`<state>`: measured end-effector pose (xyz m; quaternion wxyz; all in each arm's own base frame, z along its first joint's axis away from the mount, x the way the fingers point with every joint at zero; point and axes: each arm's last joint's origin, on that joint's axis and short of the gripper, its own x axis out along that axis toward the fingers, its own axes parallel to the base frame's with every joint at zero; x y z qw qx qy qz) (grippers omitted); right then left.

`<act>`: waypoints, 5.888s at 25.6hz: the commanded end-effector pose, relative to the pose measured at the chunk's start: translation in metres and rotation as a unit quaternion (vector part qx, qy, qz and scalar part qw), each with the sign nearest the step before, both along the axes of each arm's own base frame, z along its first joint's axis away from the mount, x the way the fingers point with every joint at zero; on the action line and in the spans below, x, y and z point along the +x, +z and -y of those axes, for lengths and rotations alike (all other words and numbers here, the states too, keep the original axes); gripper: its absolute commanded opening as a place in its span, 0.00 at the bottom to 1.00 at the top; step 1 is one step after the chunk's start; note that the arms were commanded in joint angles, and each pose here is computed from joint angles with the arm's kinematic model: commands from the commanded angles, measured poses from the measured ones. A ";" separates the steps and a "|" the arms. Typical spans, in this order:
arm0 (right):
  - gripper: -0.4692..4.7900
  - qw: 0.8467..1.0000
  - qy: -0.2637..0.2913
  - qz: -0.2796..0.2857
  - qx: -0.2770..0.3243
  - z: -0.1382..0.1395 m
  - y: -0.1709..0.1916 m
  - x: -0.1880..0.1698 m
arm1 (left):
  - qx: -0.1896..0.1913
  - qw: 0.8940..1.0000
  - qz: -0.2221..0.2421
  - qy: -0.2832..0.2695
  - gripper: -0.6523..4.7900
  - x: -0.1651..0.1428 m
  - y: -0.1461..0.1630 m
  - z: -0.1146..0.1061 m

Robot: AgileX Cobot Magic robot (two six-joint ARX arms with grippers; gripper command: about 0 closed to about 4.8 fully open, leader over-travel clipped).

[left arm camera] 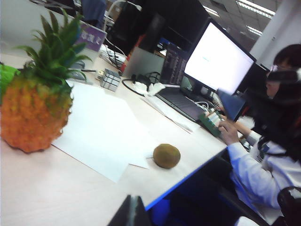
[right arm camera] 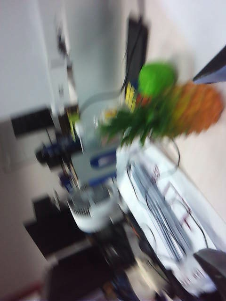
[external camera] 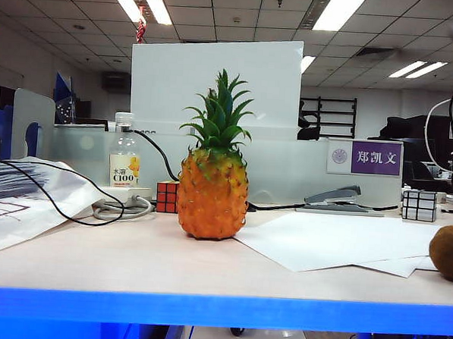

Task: Arrange all the fruits from large to small from left to right in a row.

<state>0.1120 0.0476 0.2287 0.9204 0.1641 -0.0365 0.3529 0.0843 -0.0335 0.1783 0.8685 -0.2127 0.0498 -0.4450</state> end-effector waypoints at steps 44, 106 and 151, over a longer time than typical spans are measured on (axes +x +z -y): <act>0.96 0.984 0.041 0.005 -0.174 -0.152 0.018 0.230 | 0.045 0.988 0.135 0.057 0.18 -0.001 0.012 -0.002; 0.07 0.935 0.257 0.025 -0.243 -0.247 0.021 0.119 | 0.095 0.915 0.283 0.270 0.18 0.000 0.029 -0.012; 0.09 0.894 -0.130 0.019 -0.428 -0.166 0.068 0.147 | 0.107 0.926 0.258 0.255 0.18 0.002 0.024 -0.011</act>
